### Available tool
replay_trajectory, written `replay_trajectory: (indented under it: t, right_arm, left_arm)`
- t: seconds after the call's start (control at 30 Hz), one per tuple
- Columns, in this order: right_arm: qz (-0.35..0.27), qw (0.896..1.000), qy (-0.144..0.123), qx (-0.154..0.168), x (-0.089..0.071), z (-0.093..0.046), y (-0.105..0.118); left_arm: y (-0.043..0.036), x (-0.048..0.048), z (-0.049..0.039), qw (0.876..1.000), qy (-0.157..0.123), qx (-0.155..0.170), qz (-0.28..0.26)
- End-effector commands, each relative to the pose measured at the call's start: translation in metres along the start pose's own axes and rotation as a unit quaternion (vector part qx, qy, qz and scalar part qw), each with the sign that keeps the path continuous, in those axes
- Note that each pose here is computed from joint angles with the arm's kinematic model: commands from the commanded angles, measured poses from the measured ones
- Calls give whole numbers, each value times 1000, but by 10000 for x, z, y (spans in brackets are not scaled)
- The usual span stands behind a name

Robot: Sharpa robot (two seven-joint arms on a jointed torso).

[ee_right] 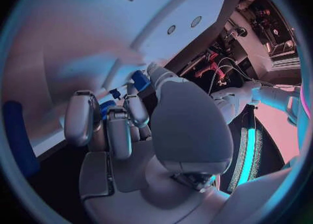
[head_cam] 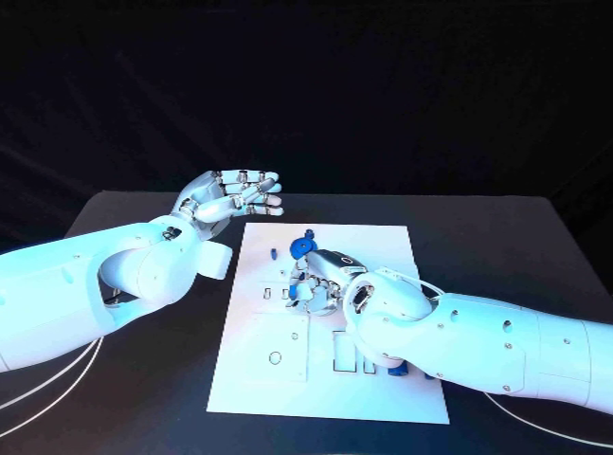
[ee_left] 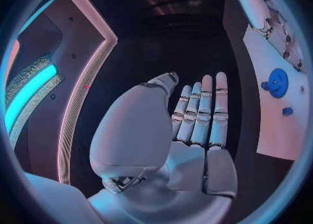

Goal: Assemble the parts on the task board

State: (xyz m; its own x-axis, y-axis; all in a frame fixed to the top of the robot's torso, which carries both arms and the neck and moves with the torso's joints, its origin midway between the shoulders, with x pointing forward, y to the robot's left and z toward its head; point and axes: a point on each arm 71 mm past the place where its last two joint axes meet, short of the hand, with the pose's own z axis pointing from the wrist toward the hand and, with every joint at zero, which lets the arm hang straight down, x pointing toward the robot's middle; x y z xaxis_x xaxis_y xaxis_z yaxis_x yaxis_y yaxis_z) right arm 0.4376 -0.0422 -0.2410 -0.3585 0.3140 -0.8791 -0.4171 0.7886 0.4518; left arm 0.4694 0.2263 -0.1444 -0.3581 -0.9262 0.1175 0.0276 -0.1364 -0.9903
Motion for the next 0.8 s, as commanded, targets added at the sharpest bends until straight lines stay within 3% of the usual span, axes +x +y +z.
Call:
replay_trajectory:
  t: [0.03,0.2,0.37,0.6,0.8]
  right_arm:
    - [4,1000,-5,-8,8,-8,6]
    - [10,1000,-17,-14,-13,-39,3]
    - [20,998,-39,-39,-88,-131,-41]
    - [38,993,-52,-95,-340,-341,-134]
    - [78,991,-44,-99,-608,-535,-266]
  left_arm:
    - [-7,18,3,1000,8,3,-1]
    - [-2,5,5,1000,7,1,6]
    - [17,-16,11,998,14,-10,52]
    - [124,-153,38,990,-6,-76,121]
    - [236,-211,57,968,32,-139,205]
